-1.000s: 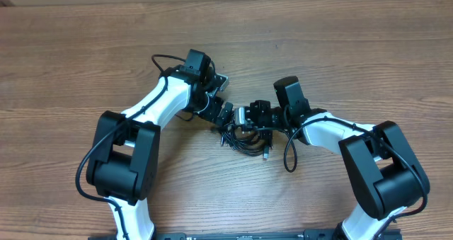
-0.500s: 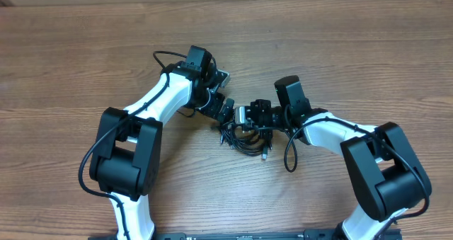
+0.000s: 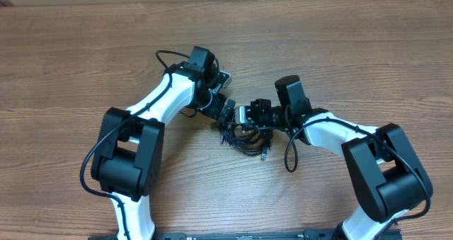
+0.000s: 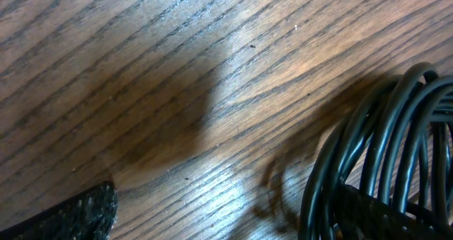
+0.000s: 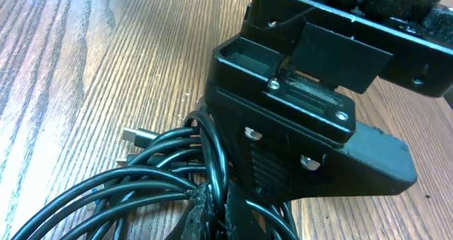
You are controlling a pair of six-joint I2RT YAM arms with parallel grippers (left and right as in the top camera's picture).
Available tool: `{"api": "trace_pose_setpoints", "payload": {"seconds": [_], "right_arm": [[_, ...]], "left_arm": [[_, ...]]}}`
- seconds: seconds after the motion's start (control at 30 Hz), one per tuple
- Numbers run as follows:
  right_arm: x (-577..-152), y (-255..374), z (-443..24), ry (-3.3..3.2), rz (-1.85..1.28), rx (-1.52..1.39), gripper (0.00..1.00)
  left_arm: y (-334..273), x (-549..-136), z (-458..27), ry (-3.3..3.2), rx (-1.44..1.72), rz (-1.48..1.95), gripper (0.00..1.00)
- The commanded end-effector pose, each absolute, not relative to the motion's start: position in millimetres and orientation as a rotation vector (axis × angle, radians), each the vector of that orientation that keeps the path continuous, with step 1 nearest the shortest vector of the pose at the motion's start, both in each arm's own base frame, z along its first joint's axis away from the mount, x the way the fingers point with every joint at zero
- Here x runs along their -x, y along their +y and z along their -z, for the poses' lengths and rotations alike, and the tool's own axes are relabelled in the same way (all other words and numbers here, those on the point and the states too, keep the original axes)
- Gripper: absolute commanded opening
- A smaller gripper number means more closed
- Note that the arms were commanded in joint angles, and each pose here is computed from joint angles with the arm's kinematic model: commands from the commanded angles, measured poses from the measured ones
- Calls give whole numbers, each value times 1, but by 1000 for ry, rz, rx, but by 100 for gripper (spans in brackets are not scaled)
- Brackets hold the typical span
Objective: Untangle cables
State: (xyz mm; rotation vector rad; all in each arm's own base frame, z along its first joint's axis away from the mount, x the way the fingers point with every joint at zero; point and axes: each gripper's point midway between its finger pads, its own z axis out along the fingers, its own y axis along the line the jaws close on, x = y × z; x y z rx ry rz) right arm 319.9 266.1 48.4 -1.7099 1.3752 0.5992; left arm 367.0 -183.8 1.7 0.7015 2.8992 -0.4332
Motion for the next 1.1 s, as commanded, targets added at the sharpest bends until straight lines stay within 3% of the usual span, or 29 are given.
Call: {"api": "trace_pose_setpoints", "payload": {"seconds": [0.0, 0.27, 1.07], "right_arm": [[-332, 265, -73, 1328, -572, 1675, 4], [-338, 250, -83, 1346, -624, 1607, 4], [-346, 227, -101, 1357, -625, 1547, 4]], "left_arm": [[-154, -297, 93, 3232, -696, 348, 100], [-149, -282, 116, 3312, -681, 344, 100], [-153, -288, 119, 3285, -671, 357, 99]]}}
